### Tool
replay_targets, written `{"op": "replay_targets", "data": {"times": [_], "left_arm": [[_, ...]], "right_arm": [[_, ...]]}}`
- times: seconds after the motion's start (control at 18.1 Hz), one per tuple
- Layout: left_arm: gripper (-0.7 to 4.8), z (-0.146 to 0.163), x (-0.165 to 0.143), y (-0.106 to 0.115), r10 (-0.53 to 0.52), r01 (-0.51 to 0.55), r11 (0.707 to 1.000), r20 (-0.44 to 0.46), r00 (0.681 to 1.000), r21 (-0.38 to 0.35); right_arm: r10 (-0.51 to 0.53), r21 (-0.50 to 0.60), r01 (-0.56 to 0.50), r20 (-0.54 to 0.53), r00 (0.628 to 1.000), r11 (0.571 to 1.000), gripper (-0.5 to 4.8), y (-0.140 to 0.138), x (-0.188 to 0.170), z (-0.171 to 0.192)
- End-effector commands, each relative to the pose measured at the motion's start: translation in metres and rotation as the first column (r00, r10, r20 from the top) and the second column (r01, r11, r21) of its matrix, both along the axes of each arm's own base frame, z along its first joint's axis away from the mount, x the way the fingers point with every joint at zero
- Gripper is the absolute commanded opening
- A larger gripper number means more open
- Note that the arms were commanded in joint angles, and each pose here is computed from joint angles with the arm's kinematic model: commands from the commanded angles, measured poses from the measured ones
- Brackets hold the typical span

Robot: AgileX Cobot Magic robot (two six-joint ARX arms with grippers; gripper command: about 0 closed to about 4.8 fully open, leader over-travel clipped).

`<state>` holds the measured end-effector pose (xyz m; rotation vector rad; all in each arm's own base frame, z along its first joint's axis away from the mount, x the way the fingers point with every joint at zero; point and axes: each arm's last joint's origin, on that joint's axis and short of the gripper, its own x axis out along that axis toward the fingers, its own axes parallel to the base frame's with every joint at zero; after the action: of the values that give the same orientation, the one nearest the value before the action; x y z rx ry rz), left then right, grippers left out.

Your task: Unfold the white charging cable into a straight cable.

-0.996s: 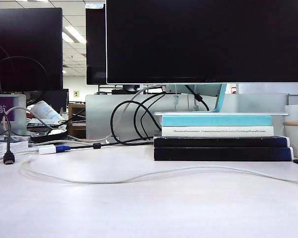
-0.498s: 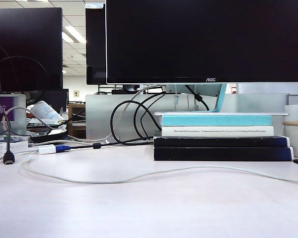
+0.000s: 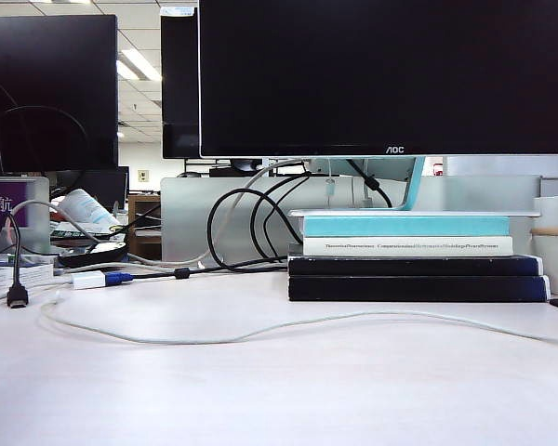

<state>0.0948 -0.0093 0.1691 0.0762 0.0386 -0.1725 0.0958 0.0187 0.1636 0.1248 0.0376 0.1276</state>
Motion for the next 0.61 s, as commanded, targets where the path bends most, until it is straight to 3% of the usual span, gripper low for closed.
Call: {"op": "replay_targets", "data": {"times": [0.06, 0.22, 0.39, 0.61], "left_arm": [[-0.05, -0.012, 0.0019, 0.0039, 0.043, -0.042, 0.999, -0.037, 0.998, 0.017], [-0.05, -0.0098, 0.0021, 0.004, 0.048, -0.048, 0.999, -0.019, 0.999, -0.004], [-0.05, -0.0183, 0.0012, 0.004, 0.048, -0.047, 0.999, -0.106, 0.993, 0.005], [-0.04, -0.0182, 0.0012, 0.004, 0.047, -0.047, 0.999, -0.106, 0.993, 0.005]], "right_arm": [[-0.005, -0.001, 0.005, 0.008, 1.0, 1.0, -0.06, 0.0, 0.0004, -0.0006], [-0.003, -0.002, 0.003, 0.001, 1.0, 1.0, -0.06, 0.0001, 0.0004, -0.0013], [-0.004, -0.01, 0.004, -0.031, 1.0, 1.0, -0.06, 0.0, 0.0002, -0.0044], [-0.005, -0.01, 0.004, -0.031, 1.0, 1.0, -0.06, -0.0001, 0.0002, -0.0044]]}}
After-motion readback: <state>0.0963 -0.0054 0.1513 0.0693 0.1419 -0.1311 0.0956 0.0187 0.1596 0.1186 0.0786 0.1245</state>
